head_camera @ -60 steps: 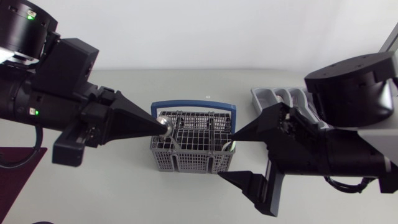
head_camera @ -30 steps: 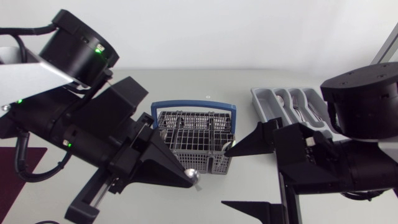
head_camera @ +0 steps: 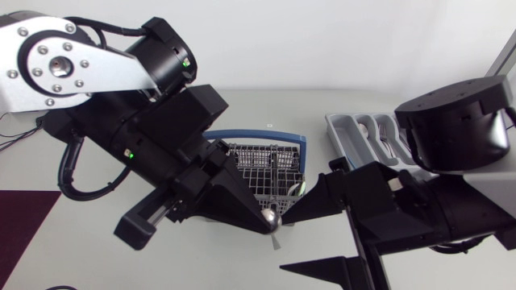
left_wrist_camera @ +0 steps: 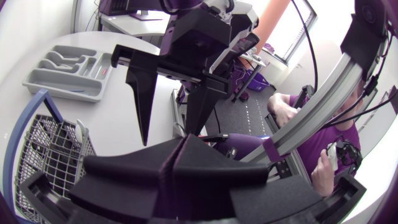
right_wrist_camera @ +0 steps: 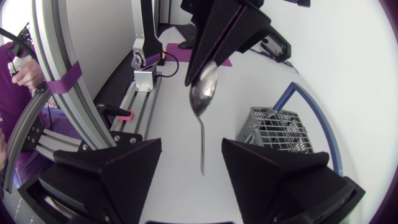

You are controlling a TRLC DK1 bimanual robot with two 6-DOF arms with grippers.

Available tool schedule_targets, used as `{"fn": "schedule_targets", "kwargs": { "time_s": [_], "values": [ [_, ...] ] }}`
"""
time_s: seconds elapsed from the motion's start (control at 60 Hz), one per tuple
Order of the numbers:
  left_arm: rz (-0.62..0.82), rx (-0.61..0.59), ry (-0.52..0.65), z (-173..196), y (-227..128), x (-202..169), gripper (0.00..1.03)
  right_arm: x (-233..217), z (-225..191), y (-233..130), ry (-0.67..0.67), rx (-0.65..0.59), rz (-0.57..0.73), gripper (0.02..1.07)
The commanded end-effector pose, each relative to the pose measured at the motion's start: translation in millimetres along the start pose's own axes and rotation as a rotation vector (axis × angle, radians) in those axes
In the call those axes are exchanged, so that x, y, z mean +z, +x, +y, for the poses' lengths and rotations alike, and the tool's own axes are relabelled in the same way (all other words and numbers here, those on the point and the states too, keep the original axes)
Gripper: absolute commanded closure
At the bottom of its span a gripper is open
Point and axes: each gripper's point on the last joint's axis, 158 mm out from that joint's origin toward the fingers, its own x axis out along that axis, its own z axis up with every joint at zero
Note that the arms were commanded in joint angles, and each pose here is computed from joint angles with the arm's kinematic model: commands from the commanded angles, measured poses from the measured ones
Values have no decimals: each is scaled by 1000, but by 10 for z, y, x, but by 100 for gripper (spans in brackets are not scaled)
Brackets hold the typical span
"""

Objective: Unload the cutlery basket into the drawer organizer.

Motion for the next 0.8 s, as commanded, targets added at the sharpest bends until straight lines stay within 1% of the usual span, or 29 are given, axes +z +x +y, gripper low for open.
{"fn": "schedule_targets", "kwargs": {
  "time_s": [0.0,0.05,0.183,0.217,0.317,0.35,0.383,0.433,0.633,0.683,0.783],
  "values": [
    [-19,-20,36,9,-24,101,87,70,-31,-12,-24,8,-9,47],
    [-21,-24,34,23,-19,116,87,94,-34,-16,-27,13,-15,48],
    [-30,-39,27,11,-24,159,87,107,-18,-5,-43,32,-14,64],
    [-32,-41,28,5,-27,166,87,106,-18,-3,-42,34,-15,67],
    [-31,-42,25,6,-28,158,87,114,-21,5,-47,39,-16,79],
    [-32,-38,23,20,-40,151,87,122,-33,-6,-47,37,-19,84],
    [-32,-37,21,26,-42,146,87,128,-39,-12,-46,36,-22,86],
    [-32,-39,21,24,-43,140,87,135,-44,-17,-49,35,-24,94],
    [-35,-43,17,43,-43,135,87,111,-47,-23,-36,46,-13,98],
    [-34,-44,16,46,-39,128,87,114,-35,-35,-36,51,-12,102],
    [-40,-36,10,79,-63,133,87,79,-19,-38,-20,60,-3,102]
  ]
}}
